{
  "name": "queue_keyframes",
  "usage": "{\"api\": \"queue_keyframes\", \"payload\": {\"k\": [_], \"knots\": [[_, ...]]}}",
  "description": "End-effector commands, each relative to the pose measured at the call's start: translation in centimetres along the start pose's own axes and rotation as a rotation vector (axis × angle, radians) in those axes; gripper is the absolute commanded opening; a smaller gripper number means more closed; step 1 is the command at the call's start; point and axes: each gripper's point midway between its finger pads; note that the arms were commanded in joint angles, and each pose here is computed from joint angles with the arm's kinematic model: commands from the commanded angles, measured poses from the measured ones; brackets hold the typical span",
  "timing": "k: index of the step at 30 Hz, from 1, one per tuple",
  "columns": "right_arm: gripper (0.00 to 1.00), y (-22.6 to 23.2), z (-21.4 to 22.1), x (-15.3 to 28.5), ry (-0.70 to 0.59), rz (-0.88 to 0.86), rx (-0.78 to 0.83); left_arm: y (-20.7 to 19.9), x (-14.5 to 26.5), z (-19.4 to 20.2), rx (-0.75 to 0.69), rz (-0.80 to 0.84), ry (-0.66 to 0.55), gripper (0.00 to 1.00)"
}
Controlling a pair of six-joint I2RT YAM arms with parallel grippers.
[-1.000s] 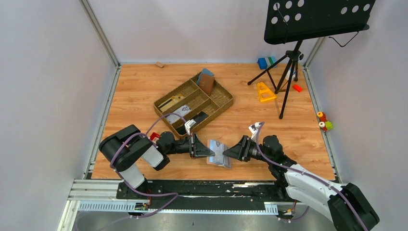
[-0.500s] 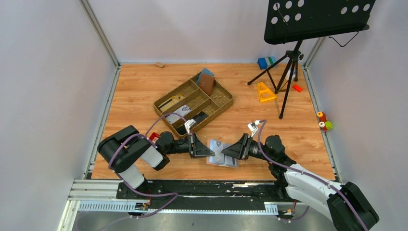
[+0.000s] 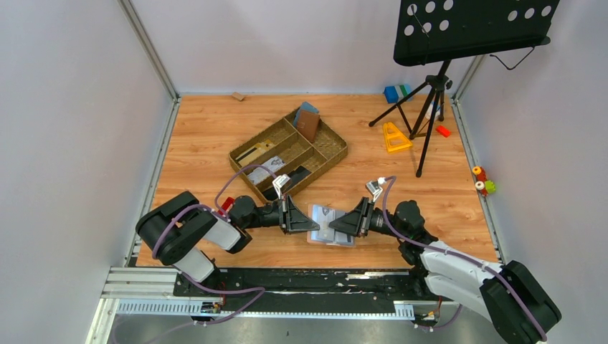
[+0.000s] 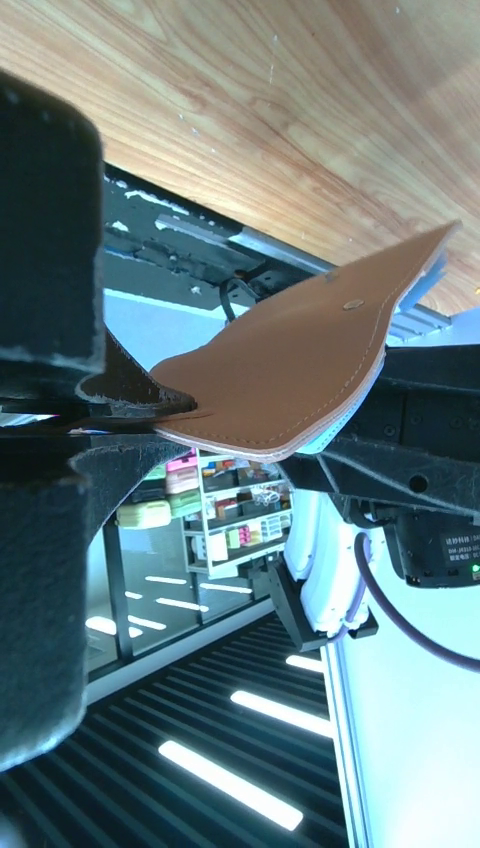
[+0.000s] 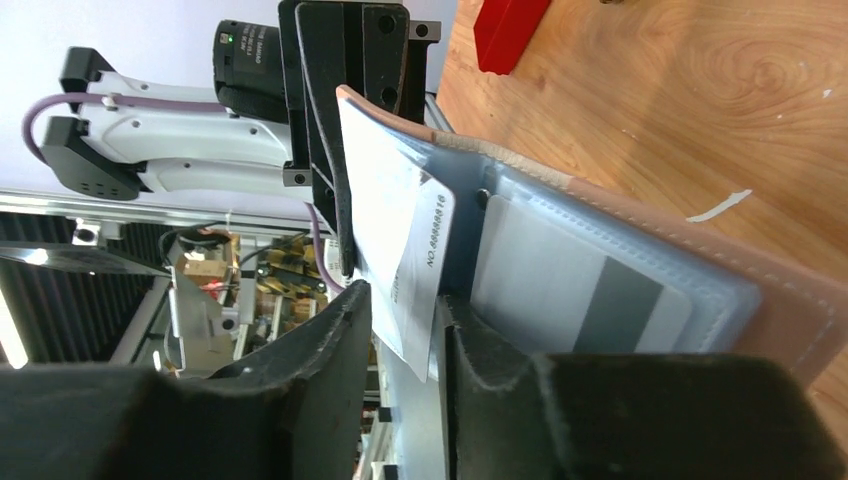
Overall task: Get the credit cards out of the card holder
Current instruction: Remove the credit card from the card holder.
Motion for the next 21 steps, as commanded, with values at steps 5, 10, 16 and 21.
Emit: {"api": "queue_keyframes", "payload": {"k": [5,10,16,21], "knots": [[0.0,2.3,-0.5,0.6,-0.053,-0.097,0.015,-4.2,-0.1,-0.9,-0.124,0.146,-0.038,0.0],[0.0,1.5,-1.2,1.1,-0.113,-0.043,0.043,-3.5,0.7,-1.6,-0.123,0.118,-0.103,0.02],[0.0,-1.8,-2.0,2.2,-0.184,0.159,0.067,-0.8,2.0,-2.4,-0.133,-0.011,-0.158,0.0],[0.0,-1.5,-3.2,2.6,-0.222,0.212,0.134,4.8,2.8,-1.2,-0.142,-0.282,-0.078,0.0]]}}
Point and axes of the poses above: each gripper's point midway between its finger pads, its own x axis back along the fingers, its own y axis along the line the jaws close on, z = x × y, and after that the axes turned 4 degrees about -x, right-handed
